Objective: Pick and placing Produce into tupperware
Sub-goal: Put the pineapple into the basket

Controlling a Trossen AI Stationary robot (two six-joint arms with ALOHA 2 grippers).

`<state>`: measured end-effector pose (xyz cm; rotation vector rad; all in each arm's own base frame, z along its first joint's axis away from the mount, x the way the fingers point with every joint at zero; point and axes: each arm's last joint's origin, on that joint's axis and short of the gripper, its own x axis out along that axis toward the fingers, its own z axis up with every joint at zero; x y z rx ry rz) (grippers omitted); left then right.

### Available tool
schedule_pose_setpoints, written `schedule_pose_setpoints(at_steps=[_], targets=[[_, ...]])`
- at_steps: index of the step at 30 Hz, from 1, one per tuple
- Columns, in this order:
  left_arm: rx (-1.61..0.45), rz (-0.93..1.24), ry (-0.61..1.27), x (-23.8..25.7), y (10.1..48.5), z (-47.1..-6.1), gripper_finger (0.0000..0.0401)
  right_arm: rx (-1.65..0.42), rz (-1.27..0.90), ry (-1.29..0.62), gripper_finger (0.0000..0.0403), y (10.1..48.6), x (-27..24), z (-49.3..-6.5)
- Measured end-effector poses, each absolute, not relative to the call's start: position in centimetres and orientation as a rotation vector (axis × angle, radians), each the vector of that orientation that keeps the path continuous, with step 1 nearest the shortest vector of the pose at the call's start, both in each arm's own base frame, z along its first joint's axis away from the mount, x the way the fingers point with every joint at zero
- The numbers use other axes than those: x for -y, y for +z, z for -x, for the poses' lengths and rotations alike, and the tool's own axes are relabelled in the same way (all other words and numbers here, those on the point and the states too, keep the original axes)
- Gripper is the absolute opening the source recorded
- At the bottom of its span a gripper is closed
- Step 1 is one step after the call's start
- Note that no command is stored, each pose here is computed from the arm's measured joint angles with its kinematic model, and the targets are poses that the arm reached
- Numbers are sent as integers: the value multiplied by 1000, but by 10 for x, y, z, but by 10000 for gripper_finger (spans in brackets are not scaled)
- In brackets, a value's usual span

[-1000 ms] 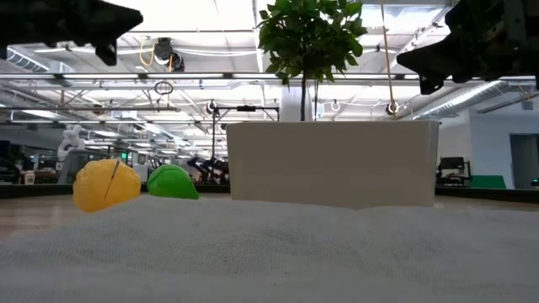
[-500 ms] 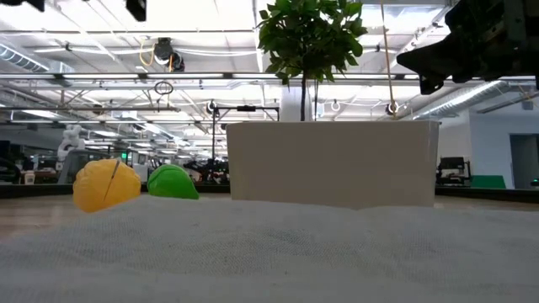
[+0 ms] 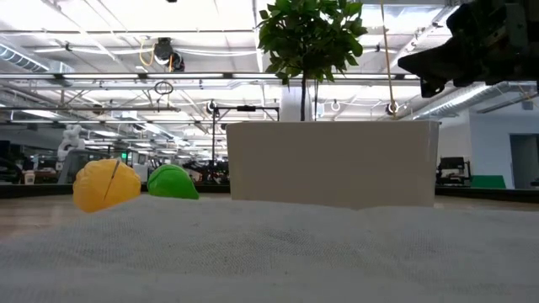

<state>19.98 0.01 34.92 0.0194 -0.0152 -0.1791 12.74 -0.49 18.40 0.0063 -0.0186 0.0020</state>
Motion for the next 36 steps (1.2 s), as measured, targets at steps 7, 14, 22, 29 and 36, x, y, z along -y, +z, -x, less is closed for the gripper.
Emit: schedule_pose_setpoints(at_steps=[7,14,22,29,36], targets=[[5,-13,-219,8,351,-208,33,96,-4,2,0,181,5,-125],[-112,-13,-247,15,338,-210,33,108,-9,2,0,182,5,-125],[-175,3,-233,16,334,-209,33,108,-8,2,0,182,5,-125],[-229,9,-228,15,356,-219,33,108,-8,2,0,182,5,-125],[-350,-11,-234,17,368,-249,33,102,-9,2,0,181,5,-126]])
